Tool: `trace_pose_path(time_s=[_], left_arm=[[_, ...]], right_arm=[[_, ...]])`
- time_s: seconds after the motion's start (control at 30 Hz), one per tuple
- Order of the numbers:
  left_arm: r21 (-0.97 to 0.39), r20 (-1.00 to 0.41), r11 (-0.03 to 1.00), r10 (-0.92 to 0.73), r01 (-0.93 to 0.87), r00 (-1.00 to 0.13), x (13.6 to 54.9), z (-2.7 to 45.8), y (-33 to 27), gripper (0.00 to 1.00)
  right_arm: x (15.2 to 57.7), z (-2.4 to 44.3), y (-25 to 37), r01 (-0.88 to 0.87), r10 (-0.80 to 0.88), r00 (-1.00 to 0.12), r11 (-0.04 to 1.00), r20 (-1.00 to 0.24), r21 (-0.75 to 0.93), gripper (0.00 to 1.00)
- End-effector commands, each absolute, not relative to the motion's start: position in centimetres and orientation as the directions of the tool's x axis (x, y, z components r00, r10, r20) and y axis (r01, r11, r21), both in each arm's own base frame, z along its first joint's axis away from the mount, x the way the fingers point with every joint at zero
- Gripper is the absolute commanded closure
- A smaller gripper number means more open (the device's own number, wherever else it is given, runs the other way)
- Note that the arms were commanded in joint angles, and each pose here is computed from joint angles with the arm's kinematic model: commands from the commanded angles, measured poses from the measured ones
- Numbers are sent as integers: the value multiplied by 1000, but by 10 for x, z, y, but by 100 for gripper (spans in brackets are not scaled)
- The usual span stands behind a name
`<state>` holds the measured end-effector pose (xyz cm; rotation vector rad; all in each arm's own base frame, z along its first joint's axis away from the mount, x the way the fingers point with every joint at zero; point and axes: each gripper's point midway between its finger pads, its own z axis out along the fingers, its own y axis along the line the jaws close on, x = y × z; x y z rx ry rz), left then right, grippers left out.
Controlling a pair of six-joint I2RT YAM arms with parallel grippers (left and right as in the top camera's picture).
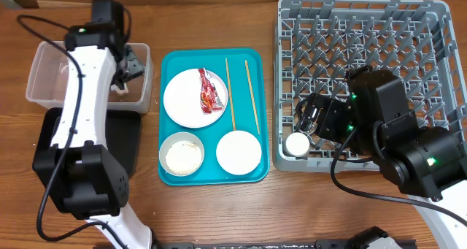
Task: Sort waste into correct bins and load items into the dishwasher
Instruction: 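Grasp the tissue from the plate with the left gripper, drop in clear bin, then grasp the red wrapper with the left gripper, drop in clear bin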
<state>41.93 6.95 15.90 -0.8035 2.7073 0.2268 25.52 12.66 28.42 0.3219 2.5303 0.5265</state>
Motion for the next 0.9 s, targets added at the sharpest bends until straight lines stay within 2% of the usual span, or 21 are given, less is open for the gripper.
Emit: trace_pose_path(time_s=[0.0,0.07,0.1,0.17,0.23,0.43,0.53,0.57,0.73,0.77,0.8,0.83,0.87], left_arm=[[-45,-295,918,-389,-394,-873,429,159,29,10],[-46,-307,937,-343,-346,-888,433,160,15,11],[-73,-318,958,-287,-279,-904,438,161,-4,15],[-143,-349,989,-84,-36,-933,448,162,-60,20],[-130,-348,991,-16,31,-937,448,154,-90,20],[-154,-214,988,-45,-12,-976,445,82,-152,23],[-169,-131,984,-73,-51,-989,439,49,-162,30],[-155,-101,985,-97,-80,-990,438,35,-160,36],[-81,-76,991,-114,-108,-991,438,8,-146,48],[-78,-72,991,-114,-108,-991,438,6,-146,56],[-76,-67,991,-114,-109,-991,437,5,-145,71],[-78,-66,991,-114,-109,-991,436,6,-146,96],[-90,-71,989,-122,-115,-990,437,11,-148,96]], right_arm=[[256,289,126,107,321,-824,897,-467,429,0],[256,289,126,107,321,-824,897,-467,429,0],[256,289,126,107,321,-824,897,-466,429,0],[256,289,126,108,321,-824,898,-467,427,0],[257,289,126,108,322,-823,898,-468,427,0],[257,289,126,108,322,-823,898,-468,427,0],[257,289,126,108,322,-823,898,-468,427,0],[257,289,126,108,322,-823,898,-468,427,0],[257,289,126,108,322,-823,898,-468,427,0],[257,289,126,108,322,-823,898,-468,427,0],[257,289,126,108,322,-823,898,-469,427,0],[257,289,126,109,323,-822,898,-469,427,0],[257,289,126,108,322,-823,898,-468,427,0]])
